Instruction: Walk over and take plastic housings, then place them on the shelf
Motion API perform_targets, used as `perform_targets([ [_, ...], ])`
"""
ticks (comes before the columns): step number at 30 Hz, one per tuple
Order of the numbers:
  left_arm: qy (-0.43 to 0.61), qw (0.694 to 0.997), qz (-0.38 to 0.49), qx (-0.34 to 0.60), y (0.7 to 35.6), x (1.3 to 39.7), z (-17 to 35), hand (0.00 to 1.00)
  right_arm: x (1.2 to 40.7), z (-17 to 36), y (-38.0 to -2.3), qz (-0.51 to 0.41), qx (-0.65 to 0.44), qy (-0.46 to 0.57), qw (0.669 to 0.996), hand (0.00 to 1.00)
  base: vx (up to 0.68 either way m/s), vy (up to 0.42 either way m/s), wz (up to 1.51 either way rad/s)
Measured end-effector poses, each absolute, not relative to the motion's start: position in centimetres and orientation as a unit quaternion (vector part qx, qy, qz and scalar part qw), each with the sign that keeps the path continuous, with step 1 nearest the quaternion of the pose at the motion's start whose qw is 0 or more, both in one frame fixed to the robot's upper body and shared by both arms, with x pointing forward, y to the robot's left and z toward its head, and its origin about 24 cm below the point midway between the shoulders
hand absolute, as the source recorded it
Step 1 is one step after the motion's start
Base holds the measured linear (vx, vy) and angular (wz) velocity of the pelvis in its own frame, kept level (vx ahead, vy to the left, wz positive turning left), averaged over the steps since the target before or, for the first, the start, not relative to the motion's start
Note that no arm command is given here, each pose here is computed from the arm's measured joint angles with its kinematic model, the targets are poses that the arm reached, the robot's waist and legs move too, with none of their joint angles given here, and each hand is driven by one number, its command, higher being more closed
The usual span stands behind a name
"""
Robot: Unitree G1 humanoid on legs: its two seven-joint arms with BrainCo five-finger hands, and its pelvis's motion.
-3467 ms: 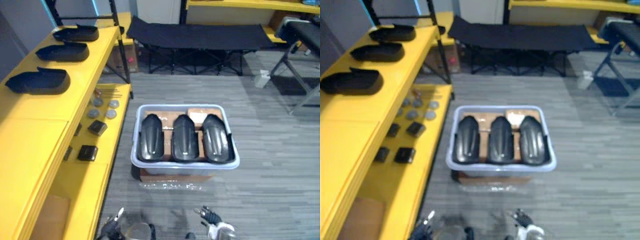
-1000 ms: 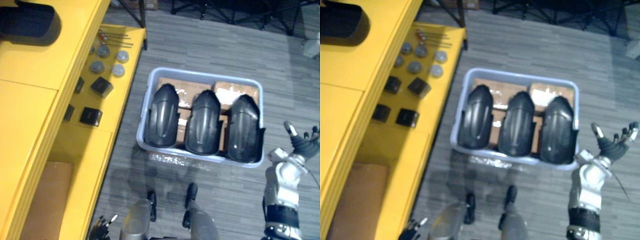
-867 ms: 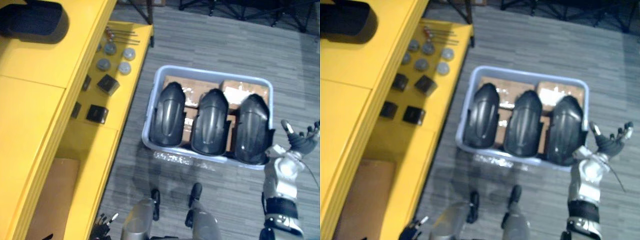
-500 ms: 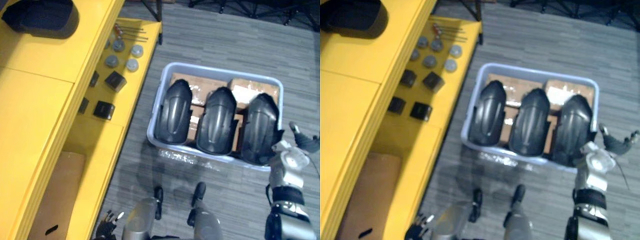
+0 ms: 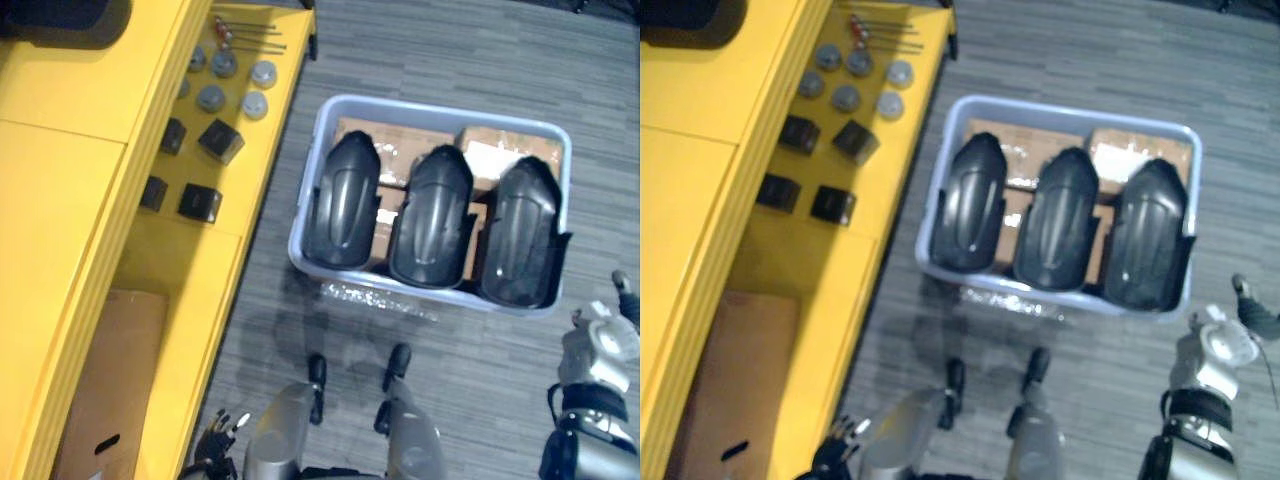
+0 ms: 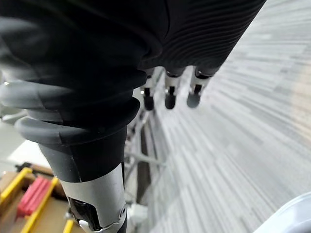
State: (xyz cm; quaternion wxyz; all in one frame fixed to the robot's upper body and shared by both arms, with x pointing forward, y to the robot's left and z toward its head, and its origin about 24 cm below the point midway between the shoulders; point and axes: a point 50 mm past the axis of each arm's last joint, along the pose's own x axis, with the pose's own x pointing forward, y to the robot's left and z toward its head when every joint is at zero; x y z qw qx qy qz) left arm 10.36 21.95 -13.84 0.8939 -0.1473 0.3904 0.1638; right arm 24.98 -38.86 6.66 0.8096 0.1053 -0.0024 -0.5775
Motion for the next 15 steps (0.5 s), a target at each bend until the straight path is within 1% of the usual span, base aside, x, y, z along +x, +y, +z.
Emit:
perform_targets([
  [7, 0.382, 0.897, 0.16, -0.155, 21.9, 10.9, -13.7, 0.0, 24.7, 7.8, -40.4, -0.581, 0.068, -0.007, 0.811, 0.0, 0.0, 0.0, 0.0],
  [10, 0.377, 0.904, 0.135, -0.149, 21.4, 11.7, -13.5, 0.0, 24.9, 9.6, -41.5, -0.586, 0.059, -0.023, 0.808, 0.0, -0.03, 0.007, 0.06],
  [15, 0.37, 0.911, 0.115, -0.141, 21.1, 12.4, -13.2, 0.0, 25.6, 10.7, -41.9, -0.574, 0.043, -0.027, 0.817, 0.0, -0.03, -0.004, 0.07],
])
